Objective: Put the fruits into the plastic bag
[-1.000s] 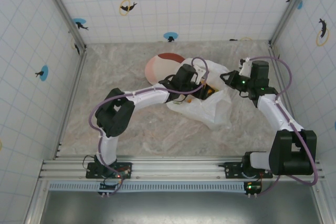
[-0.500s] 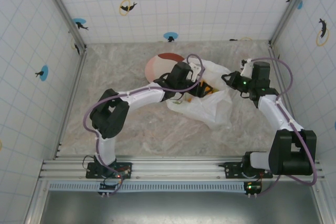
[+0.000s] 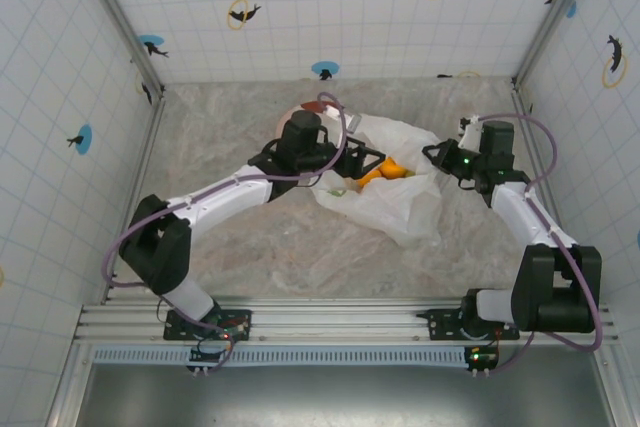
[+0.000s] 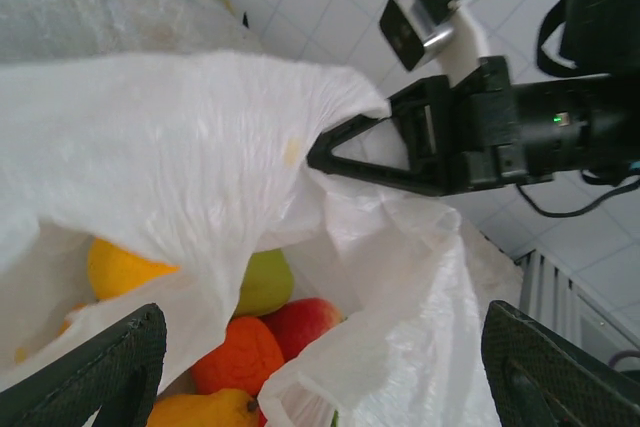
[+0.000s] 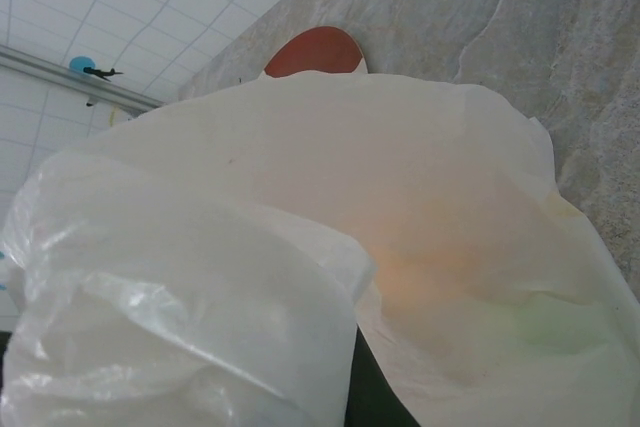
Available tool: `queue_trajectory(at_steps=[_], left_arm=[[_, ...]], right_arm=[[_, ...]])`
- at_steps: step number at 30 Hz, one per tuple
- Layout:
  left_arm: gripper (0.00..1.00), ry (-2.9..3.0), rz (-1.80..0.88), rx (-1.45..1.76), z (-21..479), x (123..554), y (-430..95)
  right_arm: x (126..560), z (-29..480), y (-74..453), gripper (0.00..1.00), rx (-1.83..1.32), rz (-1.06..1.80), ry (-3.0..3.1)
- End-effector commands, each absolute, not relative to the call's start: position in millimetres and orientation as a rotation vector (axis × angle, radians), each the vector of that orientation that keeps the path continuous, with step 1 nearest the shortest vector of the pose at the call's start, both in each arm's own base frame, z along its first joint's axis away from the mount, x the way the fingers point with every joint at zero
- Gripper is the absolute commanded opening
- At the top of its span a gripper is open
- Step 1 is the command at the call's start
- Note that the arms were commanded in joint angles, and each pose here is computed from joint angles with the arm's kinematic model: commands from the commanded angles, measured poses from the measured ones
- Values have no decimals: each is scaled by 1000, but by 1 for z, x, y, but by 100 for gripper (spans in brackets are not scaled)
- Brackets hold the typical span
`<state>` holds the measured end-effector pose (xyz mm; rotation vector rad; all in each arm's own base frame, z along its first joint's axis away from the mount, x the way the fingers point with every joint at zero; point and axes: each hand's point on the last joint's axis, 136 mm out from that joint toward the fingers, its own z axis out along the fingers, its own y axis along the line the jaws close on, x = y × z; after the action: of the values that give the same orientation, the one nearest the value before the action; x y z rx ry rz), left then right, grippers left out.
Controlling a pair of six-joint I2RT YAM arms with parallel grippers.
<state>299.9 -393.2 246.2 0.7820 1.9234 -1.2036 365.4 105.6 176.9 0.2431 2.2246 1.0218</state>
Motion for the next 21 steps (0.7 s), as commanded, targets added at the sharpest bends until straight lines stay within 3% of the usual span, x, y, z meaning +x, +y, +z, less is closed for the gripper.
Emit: queue_trajectory(at_steps=[1, 7, 14, 21], left_arm=[[83, 1824, -1293, 836, 272, 281, -386], [85, 1822, -1217, 709, 280, 282, -343], [91, 2039, -1012, 243, 220, 316, -256], [92, 2223, -1067, 182, 167, 307, -257]], right_arm=[[366, 175, 105, 0, 234, 1026, 2214], [367, 176, 103, 0, 234, 1021, 2211], [369, 176, 104, 0, 236, 1030, 2209], [370, 178, 105, 0, 235, 1034, 2202]])
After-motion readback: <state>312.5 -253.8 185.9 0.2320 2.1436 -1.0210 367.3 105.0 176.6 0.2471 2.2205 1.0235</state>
